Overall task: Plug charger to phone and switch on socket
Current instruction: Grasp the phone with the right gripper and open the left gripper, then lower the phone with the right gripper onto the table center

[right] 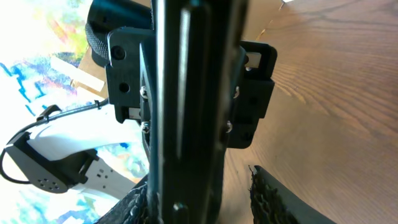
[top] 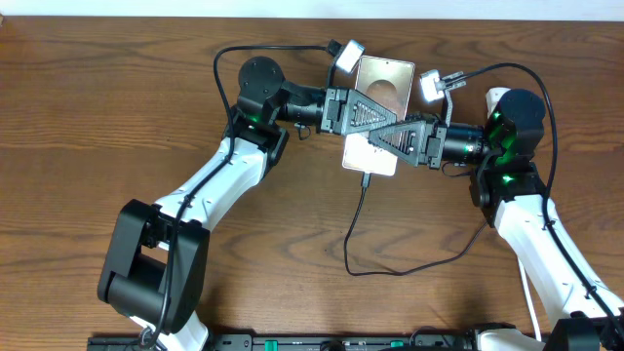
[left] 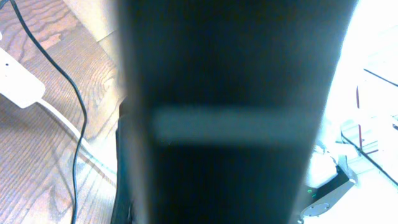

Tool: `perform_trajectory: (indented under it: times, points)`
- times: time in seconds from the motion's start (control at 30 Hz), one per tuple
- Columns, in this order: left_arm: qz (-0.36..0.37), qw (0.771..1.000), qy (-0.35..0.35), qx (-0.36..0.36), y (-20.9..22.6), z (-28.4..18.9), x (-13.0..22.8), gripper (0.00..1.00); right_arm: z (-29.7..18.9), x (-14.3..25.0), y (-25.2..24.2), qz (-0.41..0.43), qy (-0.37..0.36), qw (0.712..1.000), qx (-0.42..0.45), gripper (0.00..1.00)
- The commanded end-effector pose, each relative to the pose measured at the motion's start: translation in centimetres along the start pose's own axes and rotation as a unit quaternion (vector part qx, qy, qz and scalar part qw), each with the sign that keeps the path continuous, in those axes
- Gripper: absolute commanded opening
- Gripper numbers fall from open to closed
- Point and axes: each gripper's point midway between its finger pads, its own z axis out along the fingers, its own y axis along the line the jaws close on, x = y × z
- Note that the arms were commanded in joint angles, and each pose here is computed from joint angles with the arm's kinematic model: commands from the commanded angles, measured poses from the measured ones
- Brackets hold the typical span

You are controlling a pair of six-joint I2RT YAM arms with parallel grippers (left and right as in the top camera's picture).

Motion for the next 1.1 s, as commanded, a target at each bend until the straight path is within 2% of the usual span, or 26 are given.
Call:
perform_trajectory:
  times: [0.0, 0.2, 0.33, 0.43, 0.47, 0.53, 0.63, 0.7, 0.93, 1.03, 1.07]
  points:
    - [0.021, 1.000, 0.005, 0.006, -1.4, 0.0, 0.0, 0.08, -0.1, 0.3, 0.4, 0.000, 0.012, 1.000, -0.011, 0.43]
    - [0.021, 1.000, 0.000, 0.005, -1.4, 0.0, -0.2, 0.07, -0.1, 1.0, 0.3, 0.025, 0.025, 0.999, -0.016, 0.41]
    - [0.021, 1.000, -0.001, 0.005, -1.4, 0.0, -0.2, 0.07, -0.1, 1.3, 0.5, 0.029, 0.032, 0.999, -0.022, 0.33]
    - [0.021, 1.000, -0.001, 0.005, -1.4, 0.0, -0.2, 0.07, -0.1, 1.3, 0.5, 0.029, 0.031, 0.999, -0.021, 0.06]
    - [0.023, 1.000, -0.001, 0.005, -1.4, 0.0, -0.2, 0.07, -0.1, 1.2, 0.5, 0.028, 0.031, 0.999, -0.021, 0.01]
    - [0.023, 1.000, -0.002, 0.004, -1.4, 0.0, -0.3, 0.08, -0.1, 1.2, 0.4, 0.028, 0.030, 0.999, -0.020, 0.01]
    - [0.023, 1.000, -0.007, 0.003, -1.3, 0.0, -0.5, 0.40, -0.1, 1.2, 0.4, 0.029, 0.030, 0.999, -0.020, 0.01]
    - [0.023, 1.000, -0.017, 0.000, -1.2, -0.3, -0.9, 0.50, -0.1, 1.2, 0.4, 0.037, 0.030, 0.999, -0.019, 0.01]
    - [0.029, 0.993, -0.105, -0.039, 0.1, -5.0, -4.6, 0.69, -0.1, 1.0, 0.1, 0.039, 0.022, 0.999, -0.011, 0.01]
    - [0.032, 0.989, -0.134, -0.056, 0.6, -7.6, -5.7, 0.71, -0.1, 0.9, -1.0, 0.046, 0.010, 0.999, 0.012, 0.01]
    - [0.032, 0.987, -0.142, -0.061, 0.7, -8.5, -6.0, 0.77, -0.1, 1.1, -1.6, 0.051, 0.006, 0.998, 0.024, 0.01]
